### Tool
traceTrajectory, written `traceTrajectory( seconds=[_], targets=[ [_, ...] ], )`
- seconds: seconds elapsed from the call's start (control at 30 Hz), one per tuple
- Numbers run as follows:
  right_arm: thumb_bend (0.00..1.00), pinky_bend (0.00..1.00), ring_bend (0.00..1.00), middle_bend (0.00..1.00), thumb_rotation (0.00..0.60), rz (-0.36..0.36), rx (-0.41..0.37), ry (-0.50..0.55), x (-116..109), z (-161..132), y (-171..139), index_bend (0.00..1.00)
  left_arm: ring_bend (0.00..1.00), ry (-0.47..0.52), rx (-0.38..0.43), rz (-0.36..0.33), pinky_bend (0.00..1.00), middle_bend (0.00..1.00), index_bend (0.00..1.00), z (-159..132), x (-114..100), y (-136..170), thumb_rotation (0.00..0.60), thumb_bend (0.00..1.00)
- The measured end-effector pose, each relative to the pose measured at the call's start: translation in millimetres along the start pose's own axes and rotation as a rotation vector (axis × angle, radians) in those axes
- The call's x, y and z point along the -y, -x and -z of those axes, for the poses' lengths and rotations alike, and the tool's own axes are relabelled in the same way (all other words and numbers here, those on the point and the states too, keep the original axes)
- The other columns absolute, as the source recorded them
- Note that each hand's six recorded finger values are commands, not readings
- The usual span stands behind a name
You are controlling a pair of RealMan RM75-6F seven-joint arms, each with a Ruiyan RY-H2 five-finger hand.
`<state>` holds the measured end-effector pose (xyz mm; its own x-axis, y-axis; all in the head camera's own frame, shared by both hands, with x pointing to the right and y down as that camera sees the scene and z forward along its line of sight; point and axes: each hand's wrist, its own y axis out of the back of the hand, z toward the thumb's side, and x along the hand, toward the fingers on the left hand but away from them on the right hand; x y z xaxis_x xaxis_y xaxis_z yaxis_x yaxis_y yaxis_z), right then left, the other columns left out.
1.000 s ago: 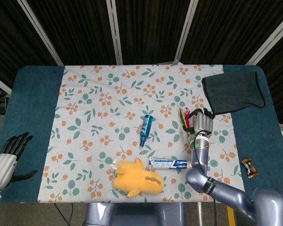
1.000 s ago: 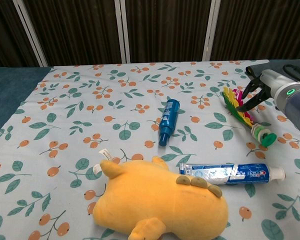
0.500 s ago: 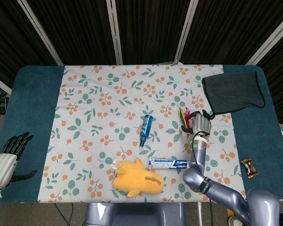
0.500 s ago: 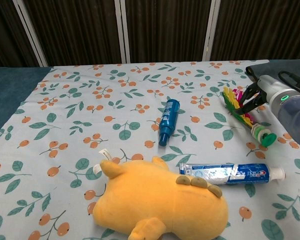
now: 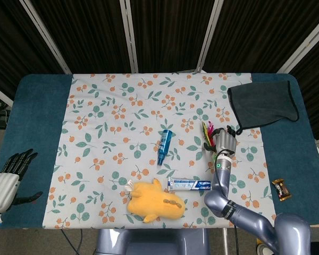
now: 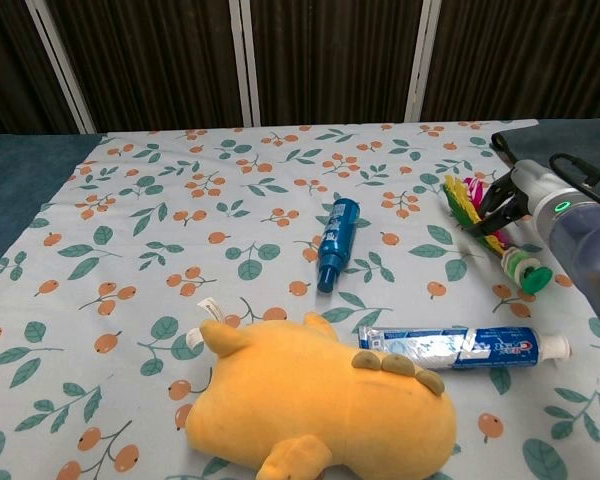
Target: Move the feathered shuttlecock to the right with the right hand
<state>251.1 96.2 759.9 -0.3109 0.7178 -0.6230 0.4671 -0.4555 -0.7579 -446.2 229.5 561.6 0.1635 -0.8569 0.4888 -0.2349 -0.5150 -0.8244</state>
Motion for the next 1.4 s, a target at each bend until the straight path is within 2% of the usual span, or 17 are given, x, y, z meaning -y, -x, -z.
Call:
traceTrajectory(
  seconds=[0.4, 0.63, 0.73, 1.17, 1.4],
  targets=[
    [0.19, 0.0, 0.0, 0.32, 0.6, -0.004, 0.013, -0.004, 5.2, 4.1, 1.7, 0.56, 0.0, 0.006, -0.001, 0.003, 0.0, 0.0, 0.0, -0.2, 0.0, -0.5, 0.596, 0.17],
    [0.33, 0.0, 0.0, 0.34, 0.6, -0.002, 0.012, 0.002, 7.1, 4.5, 1.7, 0.59, 0.0, 0.01, -0.003, 0.004, 0.0, 0.0, 0.0, -0.1, 0.1, -0.7, 0.597, 0.18],
    [0.35, 0.0, 0.0, 0.35, 0.6, -0.003, 0.011, 0.008, 7.9, 4.4, 1.2, 0.6, 0.0, 0.012, -0.003, 0.005, 0.0, 0.0, 0.0, -0.2, 0.1, -0.7, 0.598, 0.18],
    [0.36, 0.0, 0.0, 0.37, 0.6, -0.008, 0.012, 0.014, 11.3, 4.6, -1.5, 0.62, 0.0, 0.017, -0.004, 0.008, 0.0, 0.0, 0.0, -0.1, 0.0, -0.7, 0.598, 0.17],
    [0.36, 0.0, 0.0, 0.38, 0.6, -0.004, -0.014, 0.033, 7.4, -3.3, -4.9, 0.64, 0.0, 0.019, -0.005, 0.009, 0.0, 0.0, 0.0, 0.1, 0.3, -1.0, 0.597, 0.17]
  ],
)
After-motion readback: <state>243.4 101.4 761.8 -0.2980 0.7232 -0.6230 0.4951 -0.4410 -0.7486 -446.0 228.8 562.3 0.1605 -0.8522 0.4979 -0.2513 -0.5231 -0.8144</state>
